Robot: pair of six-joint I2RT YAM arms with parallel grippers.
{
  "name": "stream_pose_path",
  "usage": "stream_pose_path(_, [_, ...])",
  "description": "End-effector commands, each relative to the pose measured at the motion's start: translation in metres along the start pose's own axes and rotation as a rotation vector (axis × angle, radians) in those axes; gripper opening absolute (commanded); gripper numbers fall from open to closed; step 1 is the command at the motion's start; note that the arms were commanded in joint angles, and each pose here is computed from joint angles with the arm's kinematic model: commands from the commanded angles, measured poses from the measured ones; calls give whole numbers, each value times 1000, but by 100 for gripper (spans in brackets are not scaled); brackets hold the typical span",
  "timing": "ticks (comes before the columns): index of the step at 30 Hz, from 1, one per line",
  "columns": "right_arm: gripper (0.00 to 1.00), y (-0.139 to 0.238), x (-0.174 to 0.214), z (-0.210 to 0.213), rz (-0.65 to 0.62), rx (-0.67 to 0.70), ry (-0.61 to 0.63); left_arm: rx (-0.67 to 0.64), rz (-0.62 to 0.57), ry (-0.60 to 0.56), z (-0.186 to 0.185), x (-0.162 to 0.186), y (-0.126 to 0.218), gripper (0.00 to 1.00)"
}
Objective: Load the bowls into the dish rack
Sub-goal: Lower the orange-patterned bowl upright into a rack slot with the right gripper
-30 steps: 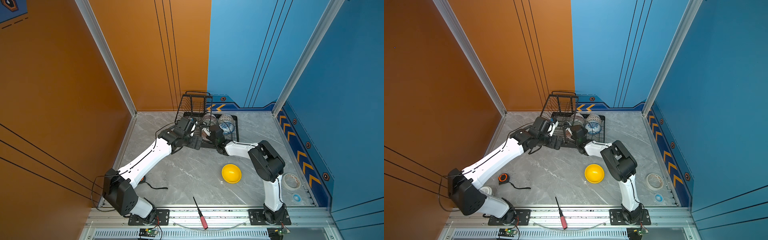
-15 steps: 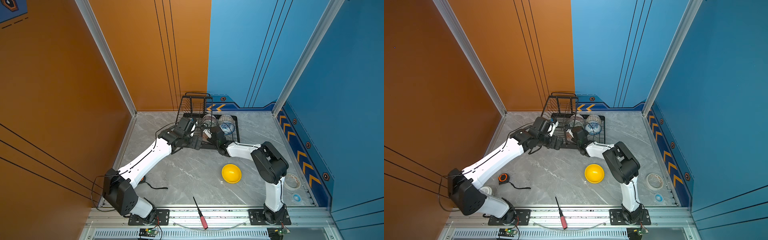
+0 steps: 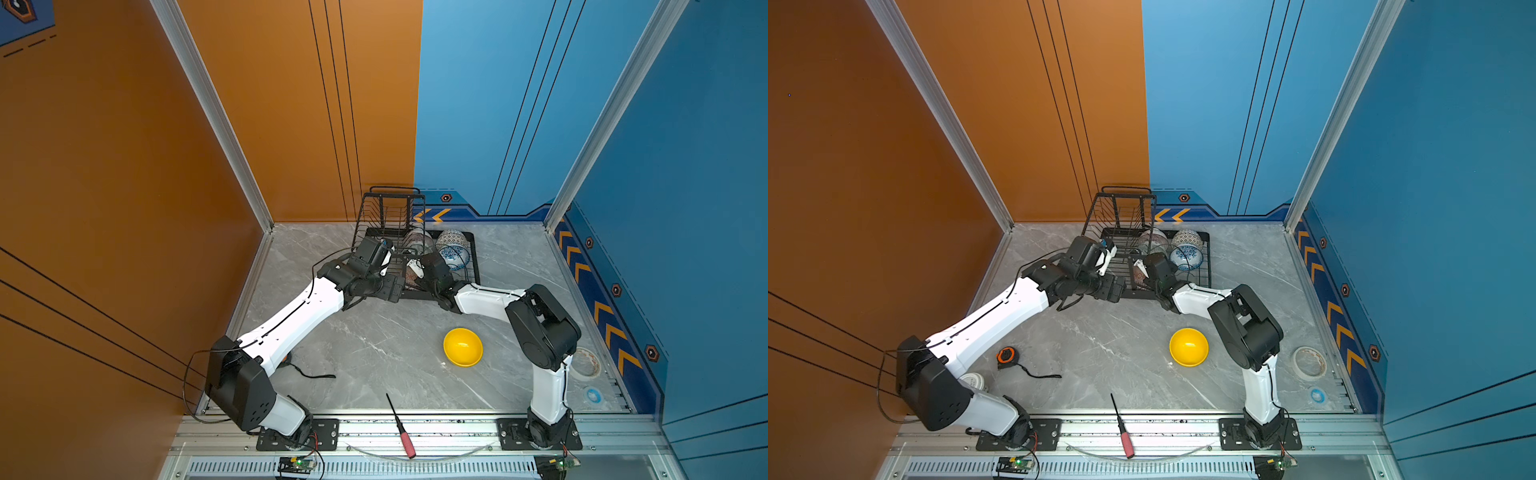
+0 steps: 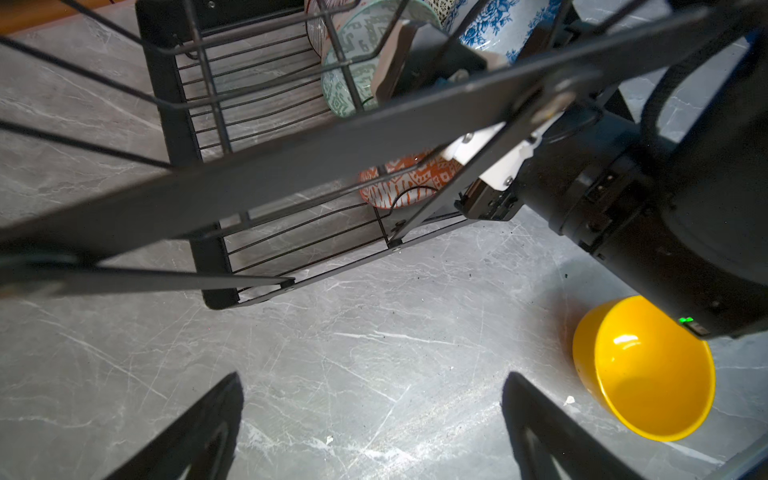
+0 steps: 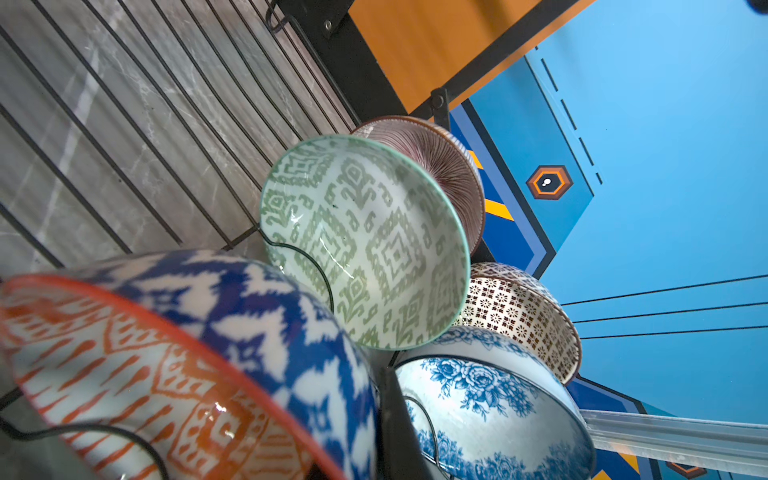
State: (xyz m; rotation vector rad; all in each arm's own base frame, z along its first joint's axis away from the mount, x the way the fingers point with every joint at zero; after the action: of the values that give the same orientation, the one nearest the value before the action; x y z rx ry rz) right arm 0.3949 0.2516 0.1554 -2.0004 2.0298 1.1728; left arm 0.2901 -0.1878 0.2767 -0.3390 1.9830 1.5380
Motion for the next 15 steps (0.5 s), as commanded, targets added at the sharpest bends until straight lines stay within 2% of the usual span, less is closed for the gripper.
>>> stream_pose_path(1, [9, 8, 6, 22, 20, -125, 30, -3, 9, 20, 5, 3, 1, 98])
stream_pose_path(6, [17, 10, 3, 18, 17, -104, 31, -4, 10, 21, 5, 3, 0, 98])
stream_pose_path(15, [35, 15, -1, 12, 18, -96, 35, -3, 14, 21, 5, 3, -1, 98])
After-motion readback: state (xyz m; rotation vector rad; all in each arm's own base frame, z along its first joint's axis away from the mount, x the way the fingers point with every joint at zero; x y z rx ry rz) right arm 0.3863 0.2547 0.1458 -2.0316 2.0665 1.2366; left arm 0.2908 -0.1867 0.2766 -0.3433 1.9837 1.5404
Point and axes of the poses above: each gripper's point midway between its finger pads, its own y axis back along the fingers, its own z axis along the line the jaws close on, x = y × z, the point moved 9 cm from there along y, back along the fingers, and after that the axes turned 6 degrees about y, right-handed, at the moved point
